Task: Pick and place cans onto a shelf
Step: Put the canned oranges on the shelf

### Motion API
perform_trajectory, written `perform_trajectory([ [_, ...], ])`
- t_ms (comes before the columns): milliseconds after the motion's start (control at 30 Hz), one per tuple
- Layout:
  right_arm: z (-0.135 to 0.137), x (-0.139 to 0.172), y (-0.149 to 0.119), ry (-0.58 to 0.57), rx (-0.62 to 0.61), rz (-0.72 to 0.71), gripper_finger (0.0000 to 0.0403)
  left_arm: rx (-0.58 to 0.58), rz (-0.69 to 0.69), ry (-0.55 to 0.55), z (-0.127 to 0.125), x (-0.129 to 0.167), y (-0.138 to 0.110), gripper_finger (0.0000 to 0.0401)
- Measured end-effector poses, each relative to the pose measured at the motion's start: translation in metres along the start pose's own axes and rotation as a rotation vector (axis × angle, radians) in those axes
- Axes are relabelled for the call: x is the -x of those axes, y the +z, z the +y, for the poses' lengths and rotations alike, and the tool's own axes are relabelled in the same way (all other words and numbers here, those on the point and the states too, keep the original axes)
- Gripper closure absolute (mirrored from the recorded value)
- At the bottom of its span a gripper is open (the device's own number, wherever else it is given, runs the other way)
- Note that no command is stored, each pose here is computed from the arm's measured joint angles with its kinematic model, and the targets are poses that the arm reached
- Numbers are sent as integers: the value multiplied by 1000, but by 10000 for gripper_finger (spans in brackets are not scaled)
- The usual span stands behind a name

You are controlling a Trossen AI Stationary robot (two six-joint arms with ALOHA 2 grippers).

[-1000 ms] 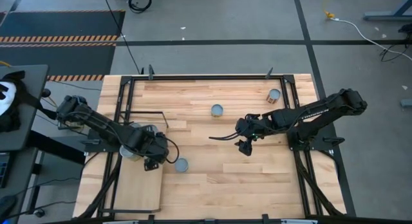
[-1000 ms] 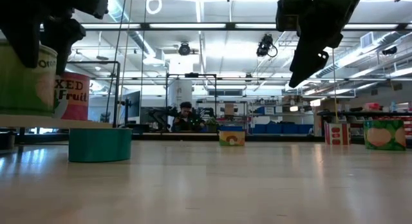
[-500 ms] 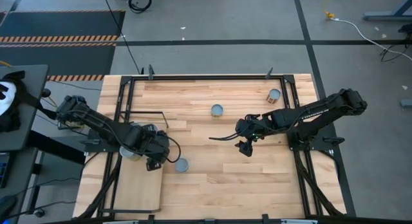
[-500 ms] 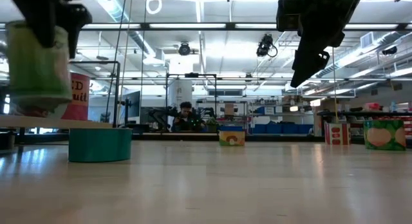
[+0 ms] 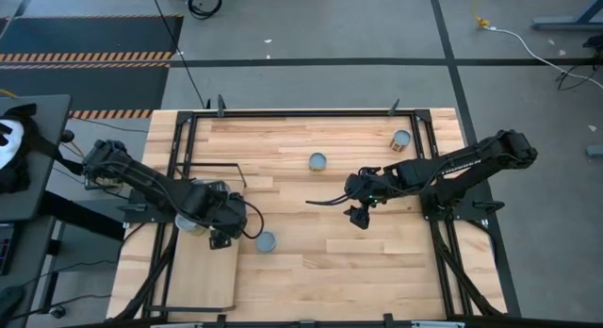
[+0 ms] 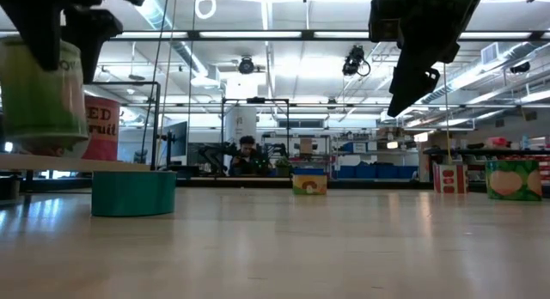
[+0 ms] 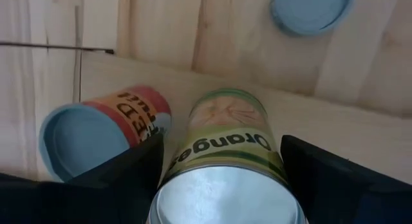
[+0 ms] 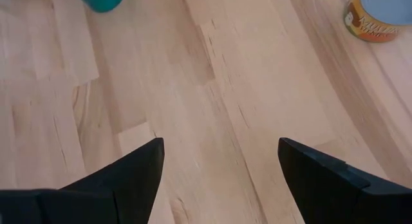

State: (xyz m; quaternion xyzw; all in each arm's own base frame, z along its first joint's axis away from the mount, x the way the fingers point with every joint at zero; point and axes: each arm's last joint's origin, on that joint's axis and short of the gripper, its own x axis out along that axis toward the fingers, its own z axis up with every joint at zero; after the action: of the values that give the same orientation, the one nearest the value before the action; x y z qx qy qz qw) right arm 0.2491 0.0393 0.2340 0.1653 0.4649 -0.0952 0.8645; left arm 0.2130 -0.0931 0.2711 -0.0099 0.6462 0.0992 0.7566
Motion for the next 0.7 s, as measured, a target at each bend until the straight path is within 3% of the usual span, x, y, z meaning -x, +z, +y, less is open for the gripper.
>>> perform_trajectory([
  [467,0,0,0,2,4,2,92,59,42,9,9,-10,1,92],
  [700,0,0,0,2,4,2,92,10,55,-16,8,-10,1,157],
])
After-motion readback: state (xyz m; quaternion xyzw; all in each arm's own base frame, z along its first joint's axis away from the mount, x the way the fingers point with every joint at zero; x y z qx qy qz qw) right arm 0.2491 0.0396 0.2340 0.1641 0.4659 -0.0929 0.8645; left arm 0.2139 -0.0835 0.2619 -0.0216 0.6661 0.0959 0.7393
